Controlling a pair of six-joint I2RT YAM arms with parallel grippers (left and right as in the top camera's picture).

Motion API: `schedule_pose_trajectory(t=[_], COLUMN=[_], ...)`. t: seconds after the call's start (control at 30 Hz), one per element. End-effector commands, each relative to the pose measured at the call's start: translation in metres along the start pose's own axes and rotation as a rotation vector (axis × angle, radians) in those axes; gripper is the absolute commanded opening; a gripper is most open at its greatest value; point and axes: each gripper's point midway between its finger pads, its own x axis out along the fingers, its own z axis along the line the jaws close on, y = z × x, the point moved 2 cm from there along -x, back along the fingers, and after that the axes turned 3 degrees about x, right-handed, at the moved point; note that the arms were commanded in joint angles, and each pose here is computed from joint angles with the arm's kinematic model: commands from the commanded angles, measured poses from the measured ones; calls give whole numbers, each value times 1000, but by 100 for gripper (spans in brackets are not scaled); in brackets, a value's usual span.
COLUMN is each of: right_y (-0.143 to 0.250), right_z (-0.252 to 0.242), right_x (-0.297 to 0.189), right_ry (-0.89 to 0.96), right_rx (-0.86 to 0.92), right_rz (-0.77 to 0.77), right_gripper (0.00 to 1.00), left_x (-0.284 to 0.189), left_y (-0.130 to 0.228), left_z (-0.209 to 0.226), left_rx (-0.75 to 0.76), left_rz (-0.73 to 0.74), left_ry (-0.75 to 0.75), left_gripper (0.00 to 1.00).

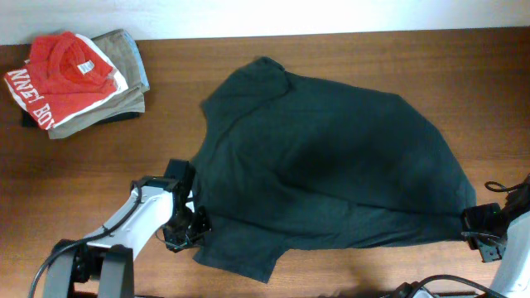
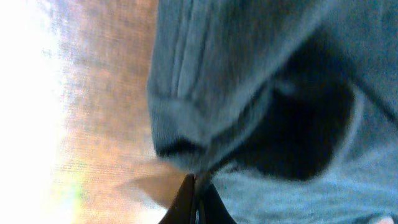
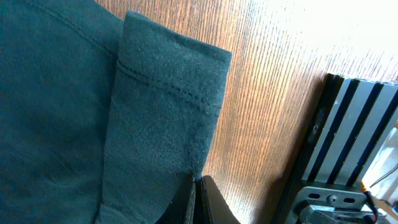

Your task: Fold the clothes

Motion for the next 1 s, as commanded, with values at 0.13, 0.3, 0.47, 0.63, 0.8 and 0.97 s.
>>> schedule_pose_trajectory(t=[0.13,0.3,0.47,0.63,0.8,0.97], right_y=[-4,-2,-8,-13,-11,-12], right_z=[-1,-3,0,4,3,4], right_x=[-8,-11,-34,-51,-51,-51], right_ry=[17,27,17,-5,0,-2], right_rx=[-53,-53,-104,-147,-148,-148], right_rz=[-24,-16,-36,-54,-47,-51], right_gripper=[4,4,4,4,11,13], left_x=[-79,-114,-151,-186,-178,-167], left_y=[-15,-7,-11,-24,-29,-35], left_z=[-30,-36,-36,-32,-33,-33], left_rx=[144,177,188,169,164,157], left_rz=[-278,-408,-559,-706,-669,-624], left_ry=[137,195,193,142,125,104], left_gripper=[1,1,1,1,1,1])
